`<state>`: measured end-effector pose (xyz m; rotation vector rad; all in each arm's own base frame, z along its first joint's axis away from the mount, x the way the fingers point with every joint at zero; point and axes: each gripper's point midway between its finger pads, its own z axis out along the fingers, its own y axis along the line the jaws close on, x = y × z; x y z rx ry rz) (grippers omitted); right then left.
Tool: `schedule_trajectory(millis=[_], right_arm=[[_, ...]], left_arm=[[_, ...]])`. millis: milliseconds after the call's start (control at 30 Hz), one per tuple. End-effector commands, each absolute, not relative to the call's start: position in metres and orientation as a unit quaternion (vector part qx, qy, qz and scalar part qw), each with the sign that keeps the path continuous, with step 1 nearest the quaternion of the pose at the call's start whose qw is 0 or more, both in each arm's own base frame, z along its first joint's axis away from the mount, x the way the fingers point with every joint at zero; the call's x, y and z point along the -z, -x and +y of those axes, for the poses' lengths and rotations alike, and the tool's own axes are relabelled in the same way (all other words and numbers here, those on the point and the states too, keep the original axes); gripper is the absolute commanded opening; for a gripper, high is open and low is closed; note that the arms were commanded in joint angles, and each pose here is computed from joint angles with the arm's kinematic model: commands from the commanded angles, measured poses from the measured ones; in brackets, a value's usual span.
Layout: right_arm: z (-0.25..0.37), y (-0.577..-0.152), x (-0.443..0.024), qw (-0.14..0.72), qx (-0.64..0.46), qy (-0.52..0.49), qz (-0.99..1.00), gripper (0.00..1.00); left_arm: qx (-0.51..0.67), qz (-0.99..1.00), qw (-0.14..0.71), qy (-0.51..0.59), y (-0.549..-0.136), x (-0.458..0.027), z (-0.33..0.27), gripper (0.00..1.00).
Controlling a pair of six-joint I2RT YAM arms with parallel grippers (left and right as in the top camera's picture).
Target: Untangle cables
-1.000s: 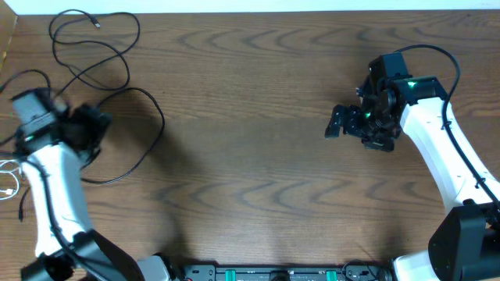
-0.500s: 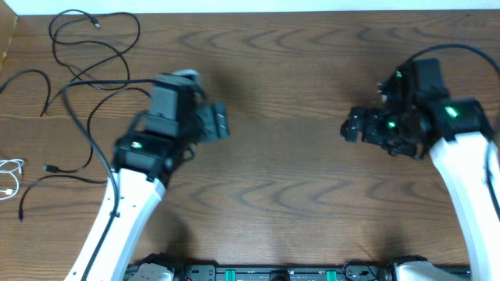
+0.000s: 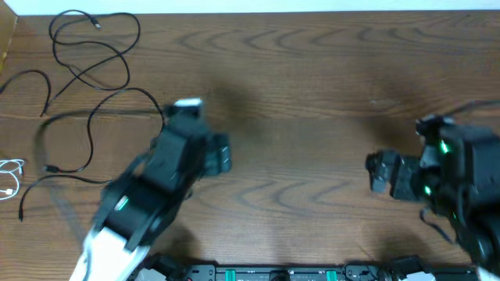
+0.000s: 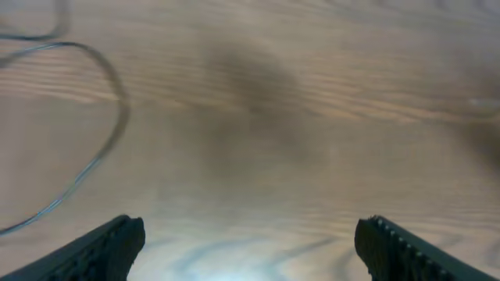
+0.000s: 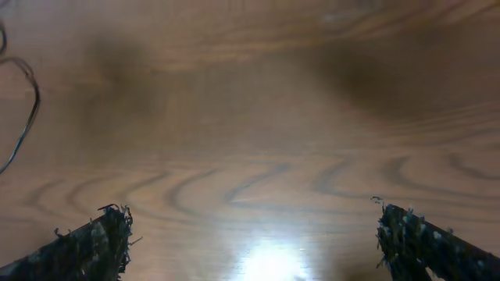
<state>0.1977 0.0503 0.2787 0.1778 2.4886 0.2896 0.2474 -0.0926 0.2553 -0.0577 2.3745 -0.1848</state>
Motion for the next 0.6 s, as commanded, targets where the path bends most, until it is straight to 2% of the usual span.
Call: schedule_trajectory(millis=[0, 233, 267, 567], right_arm=[[0.033, -0.187, -0.273, 0.338, -0.075, -0.085, 0.934, 0.99], [0.032, -0.19, -0.251, 0.378, -0.091, -0.097, 0.916, 0.99], [0.034, -0.195, -0.247, 0.381, -0.097, -0.107, 0.913, 0.99], [0.04, -0.216, -0.254, 0.407, -0.116, -0.115, 0.899, 0.99]], left_arm=[[0.054, 0.904, 0.421, 0.055, -0.219, -0.285, -0.058, 0.91], [0.079, 0.883, 0.459, 0.063, -0.163, -0.291, -0.026, 0.91], [0.085, 0.877, 0.469, 0.065, -0.153, -0.293, -0.021, 1.0], [0.095, 0.868, 0.483, 0.068, -0.142, -0.297, -0.015, 1.0]])
